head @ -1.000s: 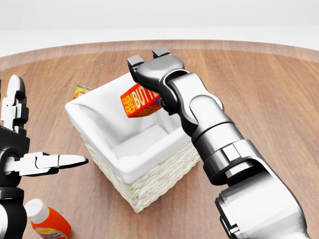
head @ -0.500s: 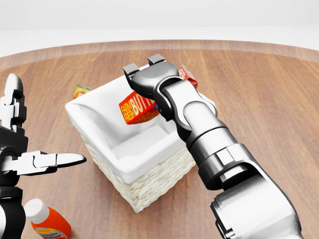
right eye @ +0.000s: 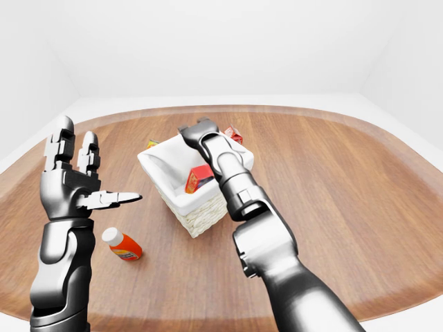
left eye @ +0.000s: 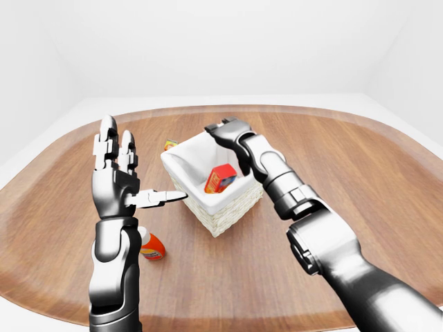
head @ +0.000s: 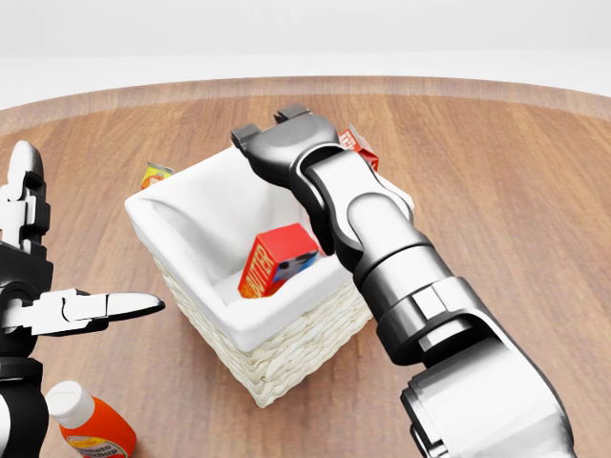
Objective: Pick up the butter and put it in the basket.
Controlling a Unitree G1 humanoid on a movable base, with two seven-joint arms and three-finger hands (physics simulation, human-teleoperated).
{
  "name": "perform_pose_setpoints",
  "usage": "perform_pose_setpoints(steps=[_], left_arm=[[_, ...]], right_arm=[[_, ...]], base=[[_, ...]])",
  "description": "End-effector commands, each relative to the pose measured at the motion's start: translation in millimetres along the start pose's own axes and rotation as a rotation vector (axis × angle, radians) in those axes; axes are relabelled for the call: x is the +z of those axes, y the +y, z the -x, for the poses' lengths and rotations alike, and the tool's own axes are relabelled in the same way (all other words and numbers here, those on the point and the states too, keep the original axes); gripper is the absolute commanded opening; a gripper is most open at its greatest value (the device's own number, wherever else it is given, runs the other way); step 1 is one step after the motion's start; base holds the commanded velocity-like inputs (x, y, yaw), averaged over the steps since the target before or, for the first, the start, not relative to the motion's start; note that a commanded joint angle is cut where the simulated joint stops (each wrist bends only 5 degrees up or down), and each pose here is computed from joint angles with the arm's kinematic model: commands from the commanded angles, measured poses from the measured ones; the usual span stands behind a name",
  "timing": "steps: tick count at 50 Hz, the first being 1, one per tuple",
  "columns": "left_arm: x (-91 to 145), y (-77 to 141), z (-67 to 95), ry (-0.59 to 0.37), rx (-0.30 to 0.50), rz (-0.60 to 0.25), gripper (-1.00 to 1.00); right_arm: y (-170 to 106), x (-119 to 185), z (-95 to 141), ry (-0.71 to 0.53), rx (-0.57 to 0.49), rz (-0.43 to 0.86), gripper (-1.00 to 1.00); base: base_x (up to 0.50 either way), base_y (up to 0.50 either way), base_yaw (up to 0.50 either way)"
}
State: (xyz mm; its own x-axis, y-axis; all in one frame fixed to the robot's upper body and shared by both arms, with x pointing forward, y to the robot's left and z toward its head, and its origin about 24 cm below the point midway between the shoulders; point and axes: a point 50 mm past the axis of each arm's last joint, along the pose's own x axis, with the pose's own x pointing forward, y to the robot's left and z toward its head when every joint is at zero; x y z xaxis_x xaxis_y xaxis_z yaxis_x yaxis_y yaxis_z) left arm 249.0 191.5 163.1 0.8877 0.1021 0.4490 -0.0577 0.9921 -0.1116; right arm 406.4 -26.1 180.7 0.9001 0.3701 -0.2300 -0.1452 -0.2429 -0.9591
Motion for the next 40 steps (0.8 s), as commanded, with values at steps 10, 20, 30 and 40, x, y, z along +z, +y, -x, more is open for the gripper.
perform_pose_setpoints(steps=[10,20,30,40], left_arm=[[1.6,0.7,-0.5,-0.007,0.002,0.003,1.0],[1.2,0.2,-0.2,-0.005,0.0,0.003,1.0],[1.2,0.1,0.4,-0.004,0.0,-0.001,1.0],[-0.7,-4.3,1.3,0.003,-0.014,-0.014,1.0]], right_arm=[[-6.9,0.0,1.0,0.001,-0.027,0.003,1.0],[-20.5,0.9,6.4,-0.031,-0.062,-0.085,1.0],[-35.7,21.1,45.6,-0.288,-0.196,-0.424,1.0],[-45.8,40.4,100.9,-0.519,-0.571,-0.798,1.0]], base=[[0.0,0.0,0.0],[0.0,0.0,0.0],[0.0,0.0,0.0],[0.0,0.0,0.0]])
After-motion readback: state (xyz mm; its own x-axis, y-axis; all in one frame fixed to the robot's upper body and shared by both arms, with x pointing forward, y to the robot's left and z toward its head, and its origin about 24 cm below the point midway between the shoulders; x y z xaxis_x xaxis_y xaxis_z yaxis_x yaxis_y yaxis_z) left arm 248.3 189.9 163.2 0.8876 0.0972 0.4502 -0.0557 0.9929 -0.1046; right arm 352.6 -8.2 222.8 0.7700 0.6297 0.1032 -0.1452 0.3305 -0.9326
